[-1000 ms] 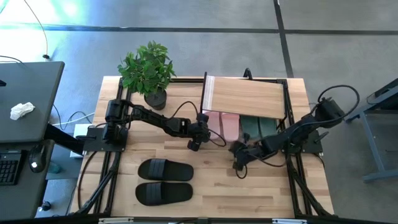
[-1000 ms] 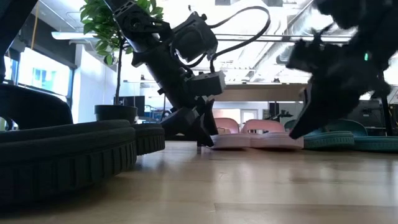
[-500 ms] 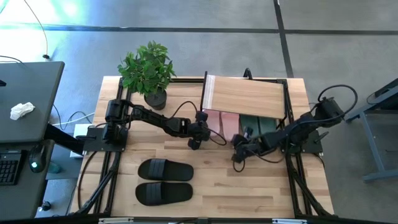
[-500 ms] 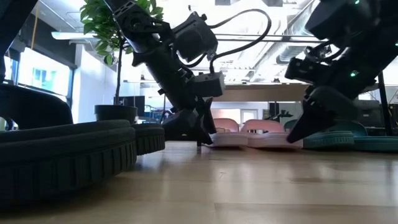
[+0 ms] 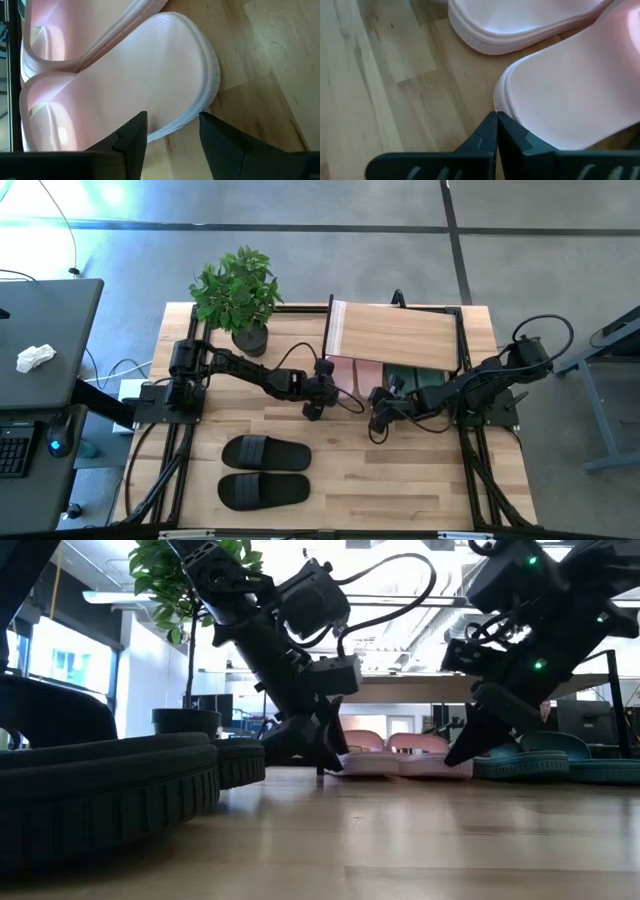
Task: Pick and place slides into the shelf
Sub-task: Put the pink slide under the shelf
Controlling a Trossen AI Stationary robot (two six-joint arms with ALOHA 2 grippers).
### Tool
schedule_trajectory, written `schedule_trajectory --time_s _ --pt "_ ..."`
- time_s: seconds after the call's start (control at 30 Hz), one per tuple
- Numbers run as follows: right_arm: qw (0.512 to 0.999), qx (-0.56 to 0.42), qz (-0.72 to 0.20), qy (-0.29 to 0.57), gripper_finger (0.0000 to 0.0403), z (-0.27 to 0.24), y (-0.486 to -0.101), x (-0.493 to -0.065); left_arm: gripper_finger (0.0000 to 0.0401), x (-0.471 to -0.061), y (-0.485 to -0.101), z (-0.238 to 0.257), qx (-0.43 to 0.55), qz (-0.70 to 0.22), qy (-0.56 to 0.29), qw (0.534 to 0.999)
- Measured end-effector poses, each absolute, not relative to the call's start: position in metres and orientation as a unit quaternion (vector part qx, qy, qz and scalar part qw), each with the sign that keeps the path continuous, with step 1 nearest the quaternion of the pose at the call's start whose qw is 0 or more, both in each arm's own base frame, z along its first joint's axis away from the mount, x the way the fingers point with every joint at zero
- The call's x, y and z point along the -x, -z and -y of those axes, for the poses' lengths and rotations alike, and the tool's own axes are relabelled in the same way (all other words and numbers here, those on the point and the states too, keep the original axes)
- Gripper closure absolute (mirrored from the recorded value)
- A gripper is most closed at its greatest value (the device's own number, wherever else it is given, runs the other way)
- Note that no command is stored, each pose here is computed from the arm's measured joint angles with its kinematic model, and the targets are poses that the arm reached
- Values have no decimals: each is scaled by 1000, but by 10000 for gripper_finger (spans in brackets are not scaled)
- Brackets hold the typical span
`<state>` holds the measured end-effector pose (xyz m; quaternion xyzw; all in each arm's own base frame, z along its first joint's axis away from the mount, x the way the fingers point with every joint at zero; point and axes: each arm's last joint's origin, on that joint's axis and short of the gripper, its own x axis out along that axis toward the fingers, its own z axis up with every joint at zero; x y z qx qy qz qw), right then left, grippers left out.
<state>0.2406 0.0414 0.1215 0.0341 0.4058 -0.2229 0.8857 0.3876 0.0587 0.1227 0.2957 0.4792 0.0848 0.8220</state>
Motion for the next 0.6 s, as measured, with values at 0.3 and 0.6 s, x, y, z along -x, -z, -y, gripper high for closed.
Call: schedule_trajectory --time_s 0.3,0.6 --pt "886 -30 -410 216 403 -41 -122 -241 240 -388 -123 -59 -294 -478 -86 823" --pt "905 -14 -389 172 403 -63 -137 -252 324 -383 -160 -23 -314 -441 -51 839"
